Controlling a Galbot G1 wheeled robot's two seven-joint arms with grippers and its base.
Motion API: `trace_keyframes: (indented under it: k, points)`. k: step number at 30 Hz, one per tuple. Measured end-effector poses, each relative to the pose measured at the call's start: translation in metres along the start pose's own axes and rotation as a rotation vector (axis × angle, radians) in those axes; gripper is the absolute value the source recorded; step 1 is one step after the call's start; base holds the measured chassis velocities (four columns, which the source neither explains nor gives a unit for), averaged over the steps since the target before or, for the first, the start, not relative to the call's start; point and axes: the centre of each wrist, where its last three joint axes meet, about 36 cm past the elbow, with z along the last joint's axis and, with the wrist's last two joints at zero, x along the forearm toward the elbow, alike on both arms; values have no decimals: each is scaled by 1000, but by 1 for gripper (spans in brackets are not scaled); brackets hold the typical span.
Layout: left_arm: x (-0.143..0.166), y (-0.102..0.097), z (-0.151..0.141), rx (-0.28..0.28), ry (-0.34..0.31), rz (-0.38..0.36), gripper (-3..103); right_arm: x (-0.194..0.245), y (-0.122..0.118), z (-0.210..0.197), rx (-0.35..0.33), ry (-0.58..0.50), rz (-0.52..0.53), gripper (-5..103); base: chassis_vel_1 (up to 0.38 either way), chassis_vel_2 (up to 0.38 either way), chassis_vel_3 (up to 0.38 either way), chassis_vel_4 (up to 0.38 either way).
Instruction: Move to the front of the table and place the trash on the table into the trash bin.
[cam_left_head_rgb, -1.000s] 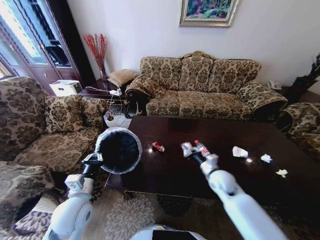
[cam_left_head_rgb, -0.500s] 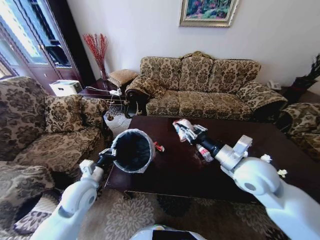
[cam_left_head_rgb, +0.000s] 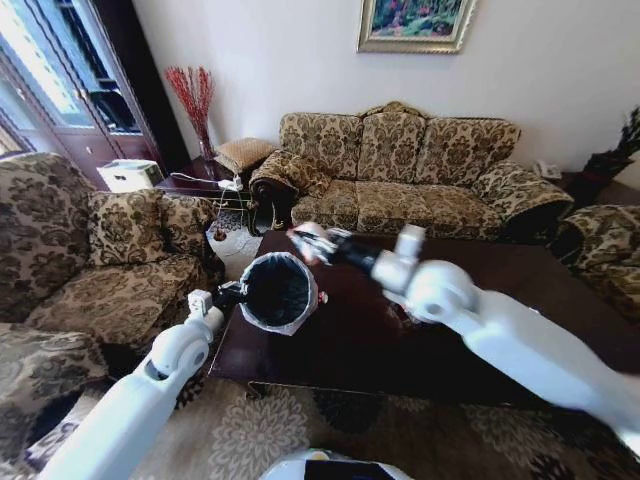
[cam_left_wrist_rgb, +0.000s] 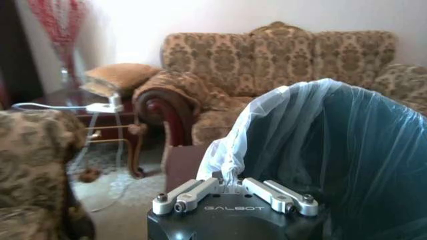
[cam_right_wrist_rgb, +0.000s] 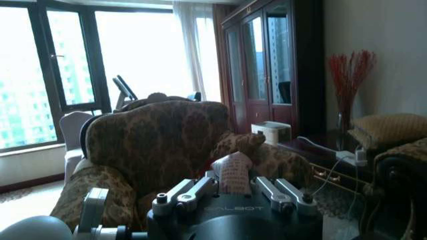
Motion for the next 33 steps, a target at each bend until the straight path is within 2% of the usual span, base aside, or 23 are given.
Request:
trace_keyframes:
  k: [2,6,7,18,26,33]
  points:
    - [2,5,-5,-1,-10,-24,0,-24,11,14,3,66,-21,15,0,0,0,0]
    - [4,6,-9,1,-18,-27,0,-40,18,31,24,121,-9,15,0,0,0,0]
    - [4,6,-9,1,-19,-27,0,-45,18,33,26,125,-7,12,0,0,0,0]
    - [5,5,-14,5,-27,-30,0,-70,7,42,40,135,39,13,0,0,0,0]
    - [7,2,-13,16,-27,-36,0,-80,7,44,35,129,37,26,0,0,0,0]
    - [11,1,-10,20,-23,-39,0,-87,7,48,40,138,35,52,0,0,0,0]
